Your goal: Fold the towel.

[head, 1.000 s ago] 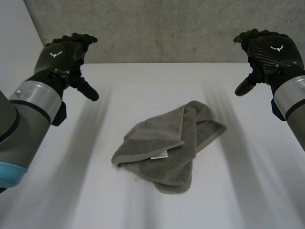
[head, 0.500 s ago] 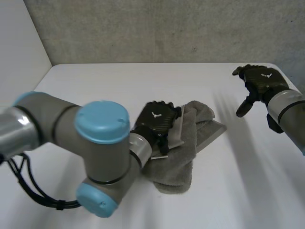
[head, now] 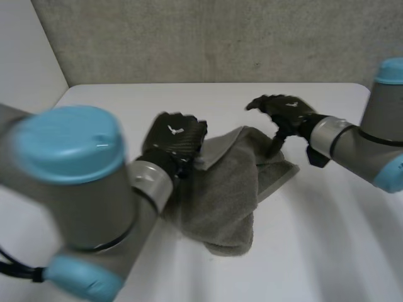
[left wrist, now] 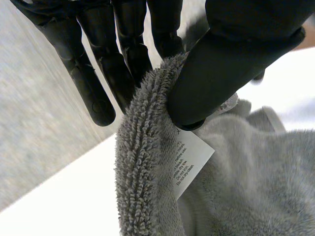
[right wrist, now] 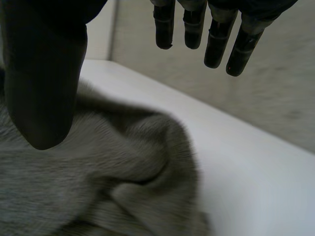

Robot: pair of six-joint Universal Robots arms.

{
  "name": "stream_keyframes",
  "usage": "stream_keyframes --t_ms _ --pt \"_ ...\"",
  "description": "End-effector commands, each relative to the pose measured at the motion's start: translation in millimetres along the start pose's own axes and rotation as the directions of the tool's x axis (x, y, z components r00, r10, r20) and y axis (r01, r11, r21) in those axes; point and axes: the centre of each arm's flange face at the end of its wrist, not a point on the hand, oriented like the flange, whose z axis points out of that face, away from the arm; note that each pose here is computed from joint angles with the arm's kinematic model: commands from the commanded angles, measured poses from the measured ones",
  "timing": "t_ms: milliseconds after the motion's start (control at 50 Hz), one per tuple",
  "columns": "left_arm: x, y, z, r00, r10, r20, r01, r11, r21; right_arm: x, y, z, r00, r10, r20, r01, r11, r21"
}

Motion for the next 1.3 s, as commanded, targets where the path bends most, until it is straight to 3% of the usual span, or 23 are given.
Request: stream_keyframes --t_ms 20,220,280,360,420,440,480,500,540,600,660,700,720,760,780,820,860,880,920,980,1120,1200,1300 --pt "-15 -35 -61 0.999 0.038 0.02 -0.04 0.992 0.118 -30 26 33 0.983 0.063 0.172 -0.041 0.991 -0.127" --pt "-27 -44 -87 0.984 0.142 0.105 -0.165 0.954 0.252 -50 42 53 0.976 0.051 0.211 -0.02 0.989 -0.144" --pt "-36 -50 -77 0.973 0.158 0.169 -0.203 0.934 0.294 -47 29 56 0.981 0.018 0.194 0.0 0.996 -0.094" --pt "-67 -67 -47 0.94 0.155 0.304 -0.261 0.901 0.347 -35 -26 60 0.99 -0.085 0.112 0.075 0.993 0.094" --pt "-83 -79 -7 0.928 0.15 0.341 -0.285 0.875 0.391 -27 -85 50 0.985 -0.17 0.0 0.163 0.948 0.275" --pt "-83 -79 -7 0.928 0.15 0.341 -0.285 0.875 0.391 -26 -86 50 0.985 -0.17 -0.001 0.164 0.947 0.276" --pt "-101 -107 19 0.913 0.118 0.391 -0.307 0.831 0.464 -19 -150 25 0.969 -0.207 -0.136 0.247 0.858 0.45" --pt "-101 -107 19 0.913 0.118 0.391 -0.307 0.831 0.465 -19 -150 25 0.969 -0.207 -0.137 0.247 0.858 0.451" --pt "-122 -136 33 0.892 0.074 0.446 -0.328 0.785 0.525 -20 -194 -2 0.952 -0.222 -0.21 0.303 0.774 0.556" --pt "-134 -147 45 0.892 0.022 0.451 -0.304 0.768 0.563 -24 -203 -14 0.948 -0.236 -0.212 0.316 0.761 0.566" --pt "-138 -146 48 0.9 -0.009 0.437 -0.273 0.77 0.577 -26 -193 -13 0.95 -0.245 -0.193 0.311 0.792 0.526" --pt "-143 -132 55 0.919 -0.071 0.389 -0.185 0.792 0.581 -36 -154 -7 0.948 -0.294 -0.118 0.317 0.868 0.382" --pt "-143 -132 55 0.919 -0.071 0.388 -0.185 0.792 0.581 -36 -154 -7 0.948 -0.294 -0.118 0.317 0.868 0.381" --pt "-136 -97 61 0.938 -0.097 0.334 -0.097 0.849 0.519 -48 -109 -4 0.924 -0.378 -0.053 0.38 0.9 0.212" --pt "-136 -97 61 0.938 -0.097 0.333 -0.096 0.85 0.519 -48 -109 -4 0.924 -0.379 -0.053 0.381 0.9 0.211" --pt "-126 -53 65 0.949 -0.086 0.304 -0.051 0.908 0.416 -65 -59 -6 0.893 -0.449 0.042 0.447 0.893 0.049" --pt "-121 -28 65 0.953 -0.074 0.295 -0.035 0.936 0.35 -73 -38 -8 0.883 -0.462 0.087 0.464 0.886 -0.009" --pt "-121 -27 65 0.953 -0.074 0.295 -0.035 0.937 0.349 -73 -37 -8 0.883 -0.462 0.087 0.464 0.886 -0.01" --pt "-121 25 65 0.952 -0.056 0.3 -0.007 0.979 0.204 -84 -2 -11 0.893 -0.428 0.14 0.444 0.89 -0.109" --pt "-123 64 60 0.95 -0.045 0.308 0.018 0.996 0.089 -92 24 -14 0.898 -0.41 0.163 0.435 0.882 -0.178" --pt "-134 90 50 0.948 -0.04 0.317 0.041 0.999 0.003 -89 32 -24 0.921 -0.373 0.114 0.388 0.904 -0.179" --pt "-147 80 44 0.939 -0.045 0.34 0.038 0.999 0.026 -86 22 -38 0.948 -0.315 0.057 0.319 0.937 -0.139" --pt "-157 62 31 0.932 -0.053 0.358 0.031 0.997 0.069 -49 24 -65 0.977 -0.192 -0.093 0.181 0.976 -0.117"
